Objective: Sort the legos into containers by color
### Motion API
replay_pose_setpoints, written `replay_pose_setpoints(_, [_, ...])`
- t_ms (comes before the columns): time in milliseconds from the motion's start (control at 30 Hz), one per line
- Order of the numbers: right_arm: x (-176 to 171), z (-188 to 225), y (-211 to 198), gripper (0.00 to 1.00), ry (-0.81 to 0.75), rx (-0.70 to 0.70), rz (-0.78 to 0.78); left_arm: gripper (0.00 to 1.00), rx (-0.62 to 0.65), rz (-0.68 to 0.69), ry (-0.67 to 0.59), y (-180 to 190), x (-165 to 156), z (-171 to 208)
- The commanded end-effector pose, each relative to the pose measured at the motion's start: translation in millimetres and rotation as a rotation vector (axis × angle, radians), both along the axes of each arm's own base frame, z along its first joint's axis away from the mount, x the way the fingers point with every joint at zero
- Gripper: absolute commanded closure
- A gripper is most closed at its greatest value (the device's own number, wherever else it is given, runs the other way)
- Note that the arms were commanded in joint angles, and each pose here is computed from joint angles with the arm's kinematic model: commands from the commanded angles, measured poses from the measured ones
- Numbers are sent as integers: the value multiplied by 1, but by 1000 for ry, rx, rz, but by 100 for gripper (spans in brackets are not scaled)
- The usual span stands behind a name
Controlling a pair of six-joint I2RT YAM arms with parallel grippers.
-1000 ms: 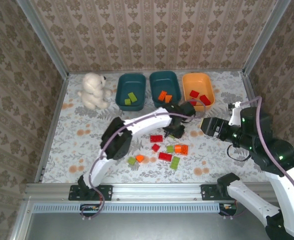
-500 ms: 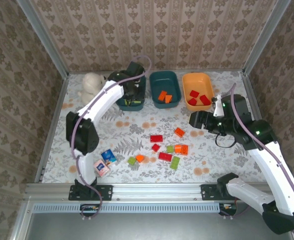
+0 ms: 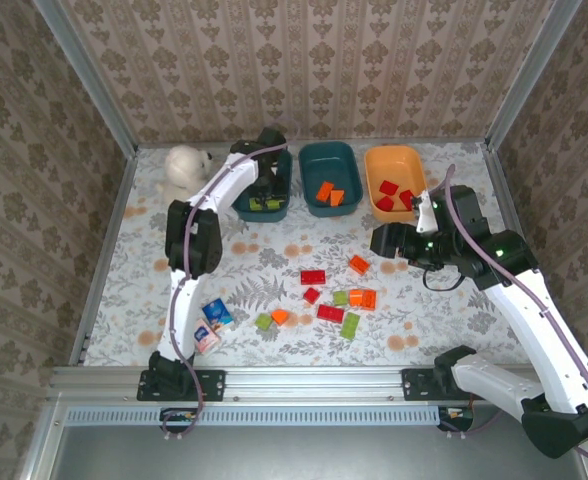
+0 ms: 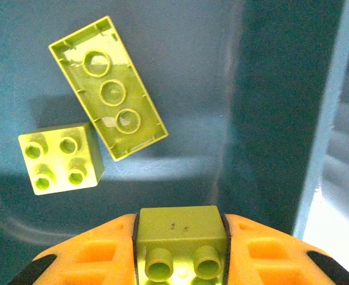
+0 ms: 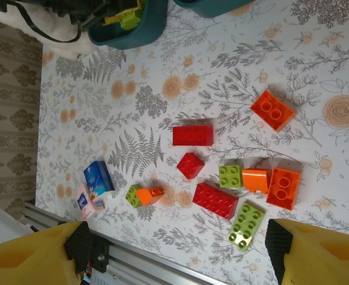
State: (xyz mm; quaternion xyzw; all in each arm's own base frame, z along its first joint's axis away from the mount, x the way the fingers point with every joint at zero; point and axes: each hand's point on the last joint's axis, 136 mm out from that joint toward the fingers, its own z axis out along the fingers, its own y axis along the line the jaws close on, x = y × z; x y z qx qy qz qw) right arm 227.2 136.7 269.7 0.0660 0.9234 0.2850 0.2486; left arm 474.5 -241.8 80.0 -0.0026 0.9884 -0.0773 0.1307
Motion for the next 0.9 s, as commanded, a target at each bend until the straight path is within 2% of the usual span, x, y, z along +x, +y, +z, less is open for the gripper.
replay_pose_setpoints(0, [-2, -2, 3, 20, 8, 22, 4, 76, 8, -19, 41, 1, -6, -5])
replay_pose_setpoints(133, [1, -5, 2, 20, 19, 8, 1, 71, 13, -14, 80, 2, -13, -17])
replay_pose_setpoints(267, [5, -9, 1, 20, 31, -23, 5, 60, 0, -11, 100, 0, -16, -21])
replay_pose_setpoints(467, [9, -13, 1, 21, 44, -74, 37, 47, -31, -16, 81, -4, -15, -5])
replay_pose_setpoints(633, [13, -15, 2, 21, 42, -129, 70, 39, -56, 19, 21, 9, -2, 28])
replay_pose_setpoints(867, [20, -18, 20, 21, 13, -290, 168, 27, -132, 51, -177, 17, -1, 127])
